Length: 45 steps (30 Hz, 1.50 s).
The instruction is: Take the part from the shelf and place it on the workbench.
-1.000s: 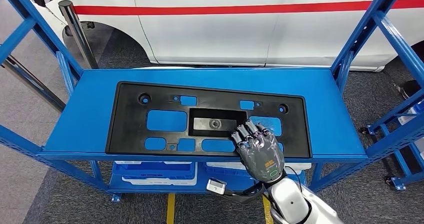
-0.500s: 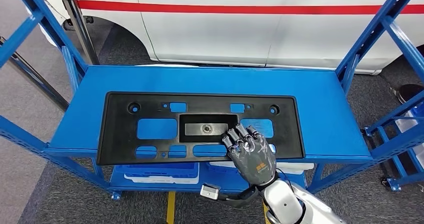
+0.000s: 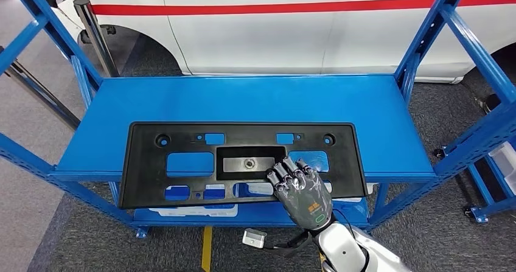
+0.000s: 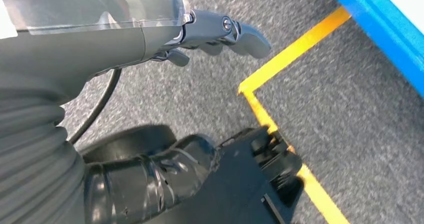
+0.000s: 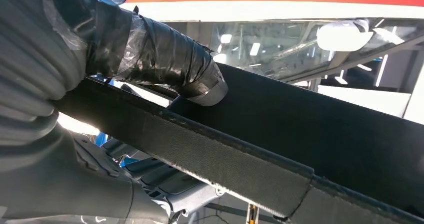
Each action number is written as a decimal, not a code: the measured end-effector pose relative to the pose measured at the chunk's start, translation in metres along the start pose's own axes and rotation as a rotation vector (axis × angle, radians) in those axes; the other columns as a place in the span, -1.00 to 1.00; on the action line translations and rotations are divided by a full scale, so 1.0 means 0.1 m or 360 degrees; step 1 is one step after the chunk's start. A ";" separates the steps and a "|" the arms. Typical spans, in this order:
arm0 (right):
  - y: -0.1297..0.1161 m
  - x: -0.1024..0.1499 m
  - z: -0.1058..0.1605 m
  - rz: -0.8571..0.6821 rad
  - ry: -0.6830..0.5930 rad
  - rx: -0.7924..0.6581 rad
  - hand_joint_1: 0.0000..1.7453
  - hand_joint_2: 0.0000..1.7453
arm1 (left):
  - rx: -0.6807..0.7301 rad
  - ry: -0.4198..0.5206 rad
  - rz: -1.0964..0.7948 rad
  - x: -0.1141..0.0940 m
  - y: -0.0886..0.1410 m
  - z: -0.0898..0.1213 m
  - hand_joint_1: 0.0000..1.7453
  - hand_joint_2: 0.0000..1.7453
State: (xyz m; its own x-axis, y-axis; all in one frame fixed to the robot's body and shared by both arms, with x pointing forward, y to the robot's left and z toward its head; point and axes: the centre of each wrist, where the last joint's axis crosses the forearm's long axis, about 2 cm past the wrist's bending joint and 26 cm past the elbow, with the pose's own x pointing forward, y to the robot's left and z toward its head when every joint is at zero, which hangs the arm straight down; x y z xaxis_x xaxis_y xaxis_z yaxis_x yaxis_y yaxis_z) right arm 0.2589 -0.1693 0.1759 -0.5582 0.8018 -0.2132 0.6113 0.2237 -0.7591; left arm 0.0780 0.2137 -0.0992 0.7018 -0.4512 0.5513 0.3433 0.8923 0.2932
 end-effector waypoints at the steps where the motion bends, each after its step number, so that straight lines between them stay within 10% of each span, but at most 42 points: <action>1: 0.00 0.01 0.00 -0.0003 -0.0002 0.0002 1.00 1.00 | -0.0004 0.0000 0.0002 0.00 0.00 0.00 -1.00 1.00; 45: 0.06 0.09 0.02 -0.0090 0.0091 -0.0005 1.00 1.00 | 0.0009 -0.0003 -0.0007 0.00 -0.01 0.01 -1.00 1.00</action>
State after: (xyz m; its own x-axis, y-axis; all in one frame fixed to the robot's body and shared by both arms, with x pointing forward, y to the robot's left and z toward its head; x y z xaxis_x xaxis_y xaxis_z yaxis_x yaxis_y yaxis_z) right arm 0.2560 -0.1618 0.1681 -0.5591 0.8181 -0.1344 0.5814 0.2714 -0.7670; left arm 0.0773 0.2128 -0.0991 0.6992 -0.4554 0.5512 0.3430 0.8900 0.3003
